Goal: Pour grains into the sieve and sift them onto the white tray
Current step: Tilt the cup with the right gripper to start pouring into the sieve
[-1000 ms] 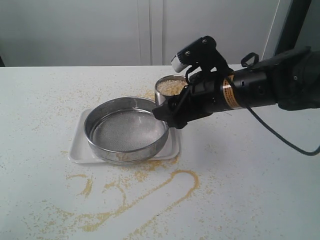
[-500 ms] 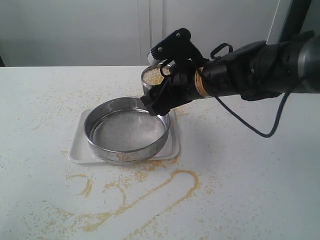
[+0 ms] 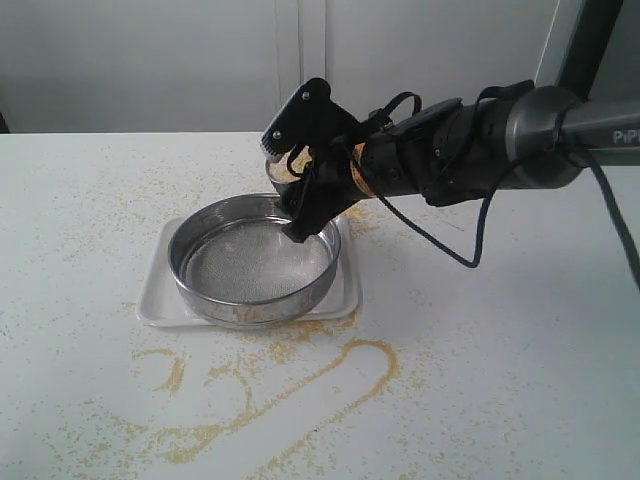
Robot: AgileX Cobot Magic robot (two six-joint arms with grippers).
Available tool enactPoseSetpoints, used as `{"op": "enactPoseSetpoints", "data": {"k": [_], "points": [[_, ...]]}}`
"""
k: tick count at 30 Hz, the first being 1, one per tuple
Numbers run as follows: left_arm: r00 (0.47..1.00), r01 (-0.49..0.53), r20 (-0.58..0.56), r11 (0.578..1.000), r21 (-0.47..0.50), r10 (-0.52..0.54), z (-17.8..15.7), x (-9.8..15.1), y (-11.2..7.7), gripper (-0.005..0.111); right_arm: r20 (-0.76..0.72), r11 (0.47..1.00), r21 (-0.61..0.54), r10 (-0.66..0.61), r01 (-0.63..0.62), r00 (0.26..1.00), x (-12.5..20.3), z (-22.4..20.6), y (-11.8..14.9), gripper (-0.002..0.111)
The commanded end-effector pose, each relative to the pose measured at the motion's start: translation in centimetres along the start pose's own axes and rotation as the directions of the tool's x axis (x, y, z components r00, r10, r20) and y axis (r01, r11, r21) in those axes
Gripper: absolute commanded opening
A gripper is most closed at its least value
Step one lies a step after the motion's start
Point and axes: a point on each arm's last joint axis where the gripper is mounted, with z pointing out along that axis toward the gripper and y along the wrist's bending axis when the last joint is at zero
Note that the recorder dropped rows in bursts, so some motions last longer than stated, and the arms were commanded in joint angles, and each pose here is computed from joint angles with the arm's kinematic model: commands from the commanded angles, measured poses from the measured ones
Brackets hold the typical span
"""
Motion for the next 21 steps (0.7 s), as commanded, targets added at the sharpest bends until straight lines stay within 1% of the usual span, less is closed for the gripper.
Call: {"op": "enactPoseSetpoints", "data": {"k": [1,7,8,9,11,14,21], "points": [[1.000,0.010,0.002,1.000,0.007,-0.010,0.0,0.1,-0.1,0.000,0.018,0.994,0.033,-0.104,0.104,0.994,-1.2,0.2,0.0,0.000],[1.000,0.010,0.002,1.000,0.007,-0.010,0.0,0.1,-0.1,0.000,-0.006,0.982,0.052,-0.179,0.179,0.984,-1.3,0.8,1.1,0.000],[1.000,0.010,0.002,1.000,0.007,-0.010,0.0,0.1,-0.1,0.000,-0.008,0.981,0.056,-0.188,0.188,0.982,-1.3,0.8,1.1,0.000],[1.000,0.010,0.002,1.000,0.007,-0.010,0.0,0.1,-0.1,0.000,-0.010,0.973,0.056,-0.223,0.223,0.975,-1.3,0.8,1.1,0.000],[1.000,0.010,0.002,1.000,0.007,-0.010,0.0,0.1,-0.1,0.000,-0.024,0.968,0.076,-0.238,0.239,0.971,-1.3,0.8,0.9,0.000],[1.000,0.010,0.002,1.000,0.007,-0.010,0.0,0.1,-0.1,0.000,-0.047,0.946,0.076,-0.313,0.316,0.949,-0.9,1.2,0.9,0.000],[1.000,0.010,0.002,1.000,0.007,-0.010,0.0,0.1,-0.1,0.000,-0.054,0.940,0.095,-0.324,0.328,0.945,-1.0,3.0,0.5,0.000]]}}
